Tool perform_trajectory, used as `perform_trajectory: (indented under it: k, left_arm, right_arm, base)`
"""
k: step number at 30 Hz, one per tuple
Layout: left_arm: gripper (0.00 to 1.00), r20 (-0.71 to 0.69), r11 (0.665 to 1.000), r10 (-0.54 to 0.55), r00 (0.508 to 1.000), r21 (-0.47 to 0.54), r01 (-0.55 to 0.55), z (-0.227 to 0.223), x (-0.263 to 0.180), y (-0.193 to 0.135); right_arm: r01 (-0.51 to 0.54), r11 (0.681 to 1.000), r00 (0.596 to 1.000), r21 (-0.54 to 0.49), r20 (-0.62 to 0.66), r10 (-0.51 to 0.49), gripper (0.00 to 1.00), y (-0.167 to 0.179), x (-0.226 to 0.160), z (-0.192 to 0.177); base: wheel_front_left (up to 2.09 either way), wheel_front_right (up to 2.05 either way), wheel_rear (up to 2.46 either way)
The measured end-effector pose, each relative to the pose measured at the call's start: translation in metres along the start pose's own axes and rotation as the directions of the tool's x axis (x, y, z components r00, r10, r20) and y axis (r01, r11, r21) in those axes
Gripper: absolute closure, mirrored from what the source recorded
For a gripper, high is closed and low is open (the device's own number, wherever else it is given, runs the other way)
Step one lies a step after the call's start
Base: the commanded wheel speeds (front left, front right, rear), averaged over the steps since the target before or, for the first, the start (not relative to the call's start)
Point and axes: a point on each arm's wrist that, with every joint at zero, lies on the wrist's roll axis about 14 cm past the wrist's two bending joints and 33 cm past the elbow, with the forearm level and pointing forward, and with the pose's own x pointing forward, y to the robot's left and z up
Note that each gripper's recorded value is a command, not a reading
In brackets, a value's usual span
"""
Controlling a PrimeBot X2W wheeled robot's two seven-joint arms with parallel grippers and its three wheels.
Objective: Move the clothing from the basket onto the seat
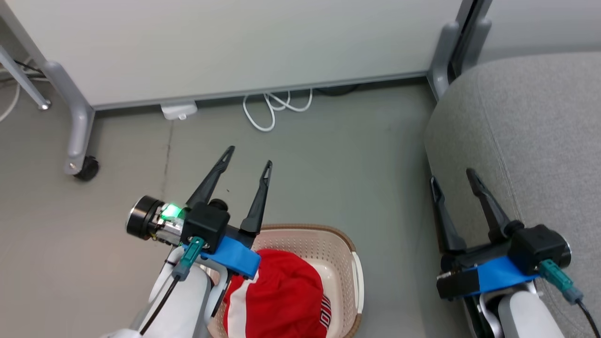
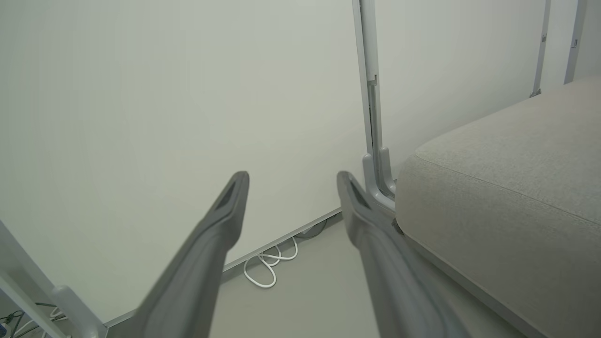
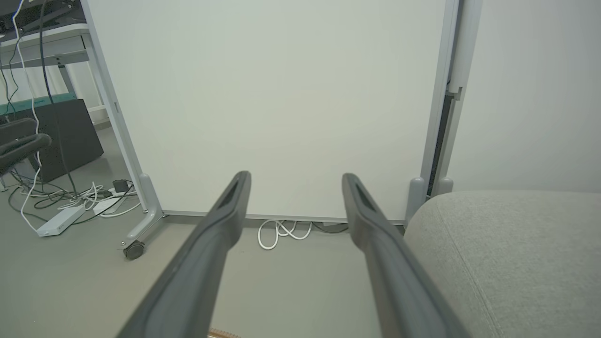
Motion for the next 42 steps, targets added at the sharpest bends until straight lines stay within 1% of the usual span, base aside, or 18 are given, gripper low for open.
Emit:
perform_trajectory:
  k: [3, 6, 9, 12, 17, 21, 24, 26, 28, 30, 33, 35, 40, 42]
  left_arm:
    - [0.0, -0.068, 0.997, -0.07, 0.995, 0.009, 0.071, -0.025, 0.012, -0.011]
    - [0.0, -0.154, 0.989, -0.145, 0.977, 0.012, 0.149, -0.057, 0.019, -0.024]
    - [0.0, -0.24, 0.971, -0.228, 0.943, 0.012, 0.238, -0.091, 0.023, -0.04]
    - [0.0, -0.331, 0.945, -0.307, 0.892, 0.004, 0.326, -0.128, 0.02, -0.057]
    - [0.0, -0.466, 0.888, -0.425, 0.776, -0.048, 0.457, -0.187, 0.006, -0.081]
    - [0.0, -0.559, 0.845, -0.476, 0.679, -0.079, 0.528, -0.23, -0.006, -0.087]
    - [0.0, -0.632, 0.807, -0.505, 0.588, -0.103, 0.582, -0.264, -0.021, -0.09]
    - [0.0, -0.689, 0.784, -0.508, 0.517, -0.122, 0.608, -0.287, -0.036, -0.088]
    - [0.0, -0.749, 0.758, -0.503, 0.432, -0.142, 0.637, -0.31, -0.053, -0.087]
    - [0.0, -0.79, 0.716, -0.501, 0.354, -0.149, 0.682, -0.328, -0.066, -0.086]
    - [0.0, -0.827, 0.668, -0.491, 0.273, -0.156, 0.727, -0.349, -0.074, -0.083]
    - [0.0, -0.845, 0.641, -0.48, 0.235, -0.155, 0.752, -0.362, -0.077, -0.078]
    - [0.0, -0.899, 0.614, -0.41, 0.152, -0.148, 0.775, -0.395, -0.081, -0.055]
    - [0.0, -0.914, 0.624, -0.385, 0.127, -0.156, 0.766, -0.407, -0.081, -0.049]
  right_arm:
    - [0.009, 1.0, 1.0, -0.002, 0.003, -0.009, 0.0, -0.006, 0.011, -0.002]
    - [0.027, 1.0, 1.0, -0.005, 0.003, -0.027, 0.0, -0.015, 0.02, -0.006]
    - [0.043, 0.999, 0.999, -0.007, -0.009, -0.043, 0.0, -0.024, 0.027, -0.014]
    - [0.055, 0.998, 0.998, -0.005, -0.023, -0.055, 0.0, -0.031, 0.034, -0.024]
    - [0.079, 0.997, 0.996, -0.005, -0.05, -0.079, 0.0, -0.045, 0.045, -0.043]
    - [0.086, 0.996, 0.994, -0.005, -0.074, -0.086, 0.0, -0.052, 0.054, -0.06]
    - [0.088, 0.996, 0.992, -0.01, -0.089, -0.089, 0.0, -0.057, 0.061, -0.072]
    - [0.091, 0.996, 0.991, -0.01, -0.097, -0.091, 0.0, -0.06, 0.066, -0.08]
    - [0.096, 0.995, 0.989, -0.011, -0.11, -0.097, 0.0, -0.064, 0.069, -0.09]
    - [0.099, 0.995, 0.987, -0.014, -0.125, -0.1, 0.0, -0.067, 0.071, -0.1]
    - [0.103, 0.995, 0.984, -0.018, -0.148, -0.104, 0.0, -0.072, 0.074, -0.115]
    - [0.103, 0.994, 0.981, -0.018, -0.164, -0.105, 0.0, -0.073, 0.075, -0.126]
    - [0.097, 0.995, 0.974, -0.014, -0.203, -0.098, 0.0, -0.074, 0.077, -0.153]
    - [0.096, 0.995, 0.971, -0.013, -0.217, -0.097, 0.0, -0.075, 0.078, -0.163]
  base:
    - [0.0, 0.0, 0.0]
    - [0.0, 0.0, 0.0]
    - [0.0, 0.0, 0.0]
    - [0.0, 0.0, 0.0]
    - [0.0, 0.0, 0.0]
    - [0.0, 0.0, 0.0]
    - [0.0, 0.0, 0.0]
    - [0.0, 0.0, 0.0]
    - [0.0, 0.0, 0.0]
    - [0.0, 0.0, 0.0]
    - [0.0, 0.0, 0.0]
    - [0.0, 0.0, 0.0]
    - [0.0, 0.0, 0.0]
    - [0.0, 0.0, 0.0]
